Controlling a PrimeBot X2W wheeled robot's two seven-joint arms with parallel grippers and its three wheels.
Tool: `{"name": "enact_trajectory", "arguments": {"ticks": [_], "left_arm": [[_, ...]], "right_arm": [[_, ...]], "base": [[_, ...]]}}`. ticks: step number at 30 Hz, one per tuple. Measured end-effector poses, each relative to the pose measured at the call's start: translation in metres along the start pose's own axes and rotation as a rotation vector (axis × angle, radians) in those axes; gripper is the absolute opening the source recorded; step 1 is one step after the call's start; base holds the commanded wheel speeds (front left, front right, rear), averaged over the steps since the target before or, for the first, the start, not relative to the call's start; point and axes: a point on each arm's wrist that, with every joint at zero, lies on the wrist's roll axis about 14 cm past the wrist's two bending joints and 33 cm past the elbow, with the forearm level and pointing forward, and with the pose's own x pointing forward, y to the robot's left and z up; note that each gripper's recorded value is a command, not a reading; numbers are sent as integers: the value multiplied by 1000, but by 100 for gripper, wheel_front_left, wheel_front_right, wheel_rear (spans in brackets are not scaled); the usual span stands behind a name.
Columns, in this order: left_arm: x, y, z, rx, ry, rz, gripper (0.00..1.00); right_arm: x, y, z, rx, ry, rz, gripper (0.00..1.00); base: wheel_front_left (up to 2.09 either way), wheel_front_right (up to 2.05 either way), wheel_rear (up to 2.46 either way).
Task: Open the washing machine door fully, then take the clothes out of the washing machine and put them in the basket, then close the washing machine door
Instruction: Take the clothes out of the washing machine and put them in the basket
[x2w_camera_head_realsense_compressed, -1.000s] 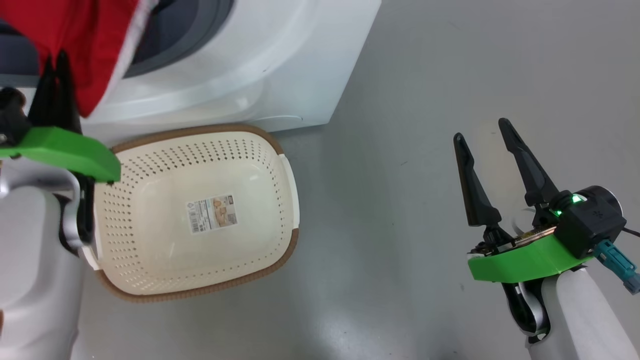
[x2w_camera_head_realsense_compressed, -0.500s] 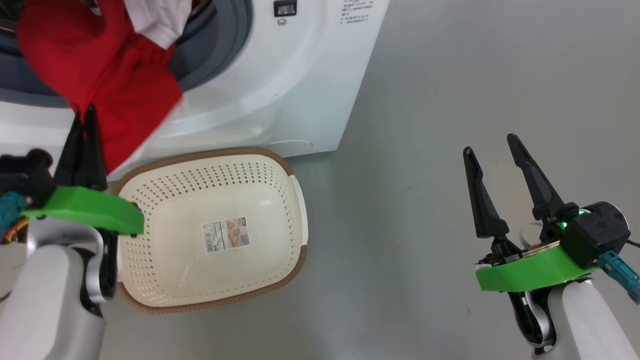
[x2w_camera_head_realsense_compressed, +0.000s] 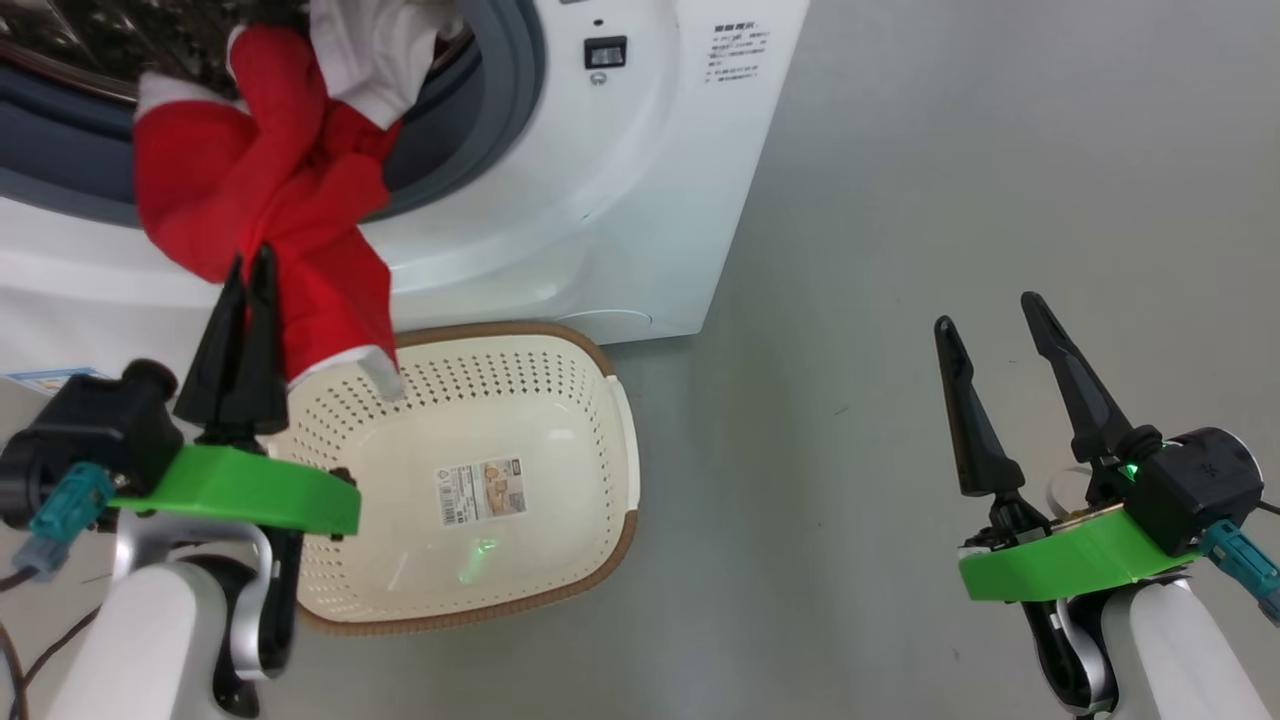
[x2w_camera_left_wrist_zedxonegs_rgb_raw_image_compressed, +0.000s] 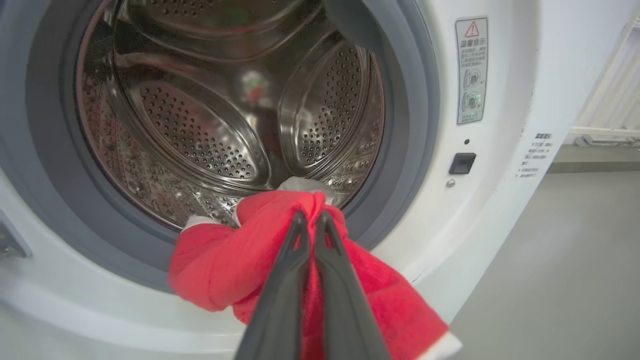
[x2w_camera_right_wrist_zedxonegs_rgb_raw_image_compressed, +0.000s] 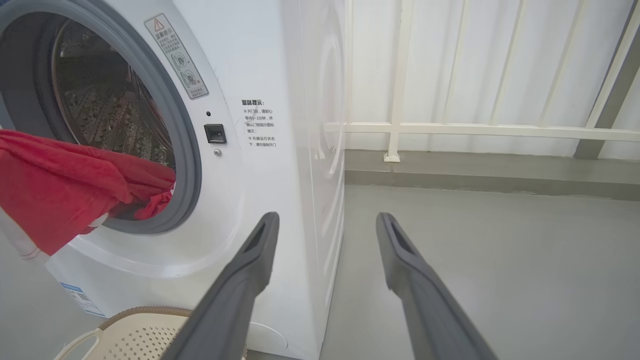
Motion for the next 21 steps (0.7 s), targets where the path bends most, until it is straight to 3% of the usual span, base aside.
{"name": "enact_trajectory", "arguments": {"ticks": [16,21], "left_arm": [[-18,-32,50,-8,-108,-66,0],[-24,-29,41,-12,-63,-48,0]], "right_arm": [[3,3,7,4,-24,8,100],[4,5,7,5,-25,13,100]], "base": [[0,0,0],[0,0,0]]}}
